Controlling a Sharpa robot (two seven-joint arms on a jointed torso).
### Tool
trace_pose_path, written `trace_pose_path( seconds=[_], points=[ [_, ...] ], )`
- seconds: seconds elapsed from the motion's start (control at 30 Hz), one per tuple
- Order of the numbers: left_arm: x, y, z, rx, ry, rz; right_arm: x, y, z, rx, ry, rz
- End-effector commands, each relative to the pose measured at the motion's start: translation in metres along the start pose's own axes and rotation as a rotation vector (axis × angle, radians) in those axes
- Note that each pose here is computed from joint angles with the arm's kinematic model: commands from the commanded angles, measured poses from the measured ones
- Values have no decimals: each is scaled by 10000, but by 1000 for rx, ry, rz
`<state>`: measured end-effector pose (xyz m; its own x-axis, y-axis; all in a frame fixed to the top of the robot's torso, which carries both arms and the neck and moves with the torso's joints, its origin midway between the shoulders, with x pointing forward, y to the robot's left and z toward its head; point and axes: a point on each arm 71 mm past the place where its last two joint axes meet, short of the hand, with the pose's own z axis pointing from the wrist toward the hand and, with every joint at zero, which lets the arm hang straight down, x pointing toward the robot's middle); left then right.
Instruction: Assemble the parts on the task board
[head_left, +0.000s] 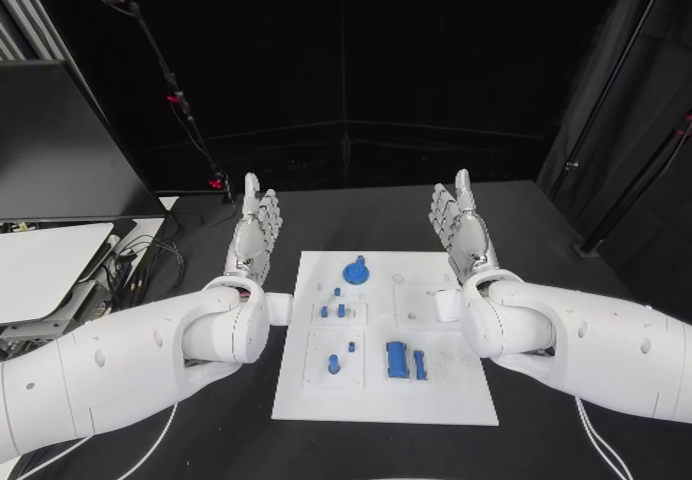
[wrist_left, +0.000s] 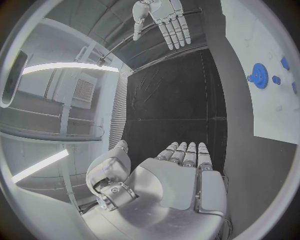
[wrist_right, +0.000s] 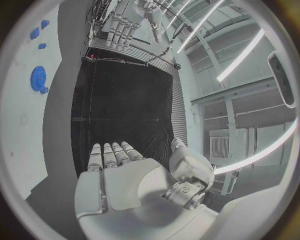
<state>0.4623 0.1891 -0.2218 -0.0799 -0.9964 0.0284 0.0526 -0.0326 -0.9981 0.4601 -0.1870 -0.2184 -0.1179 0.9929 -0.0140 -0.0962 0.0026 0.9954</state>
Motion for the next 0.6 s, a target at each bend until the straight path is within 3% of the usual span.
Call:
trace_pose_path(
  seconds=[0.03, 0.6],
  points=[
    [-33, 22, -9, -55, -62, 20, -56, -59, 4, 96, -102, 19],
    [-33, 22, -9, -55, -62, 20, -55, -59, 5, 96, -102, 19]
  ],
)
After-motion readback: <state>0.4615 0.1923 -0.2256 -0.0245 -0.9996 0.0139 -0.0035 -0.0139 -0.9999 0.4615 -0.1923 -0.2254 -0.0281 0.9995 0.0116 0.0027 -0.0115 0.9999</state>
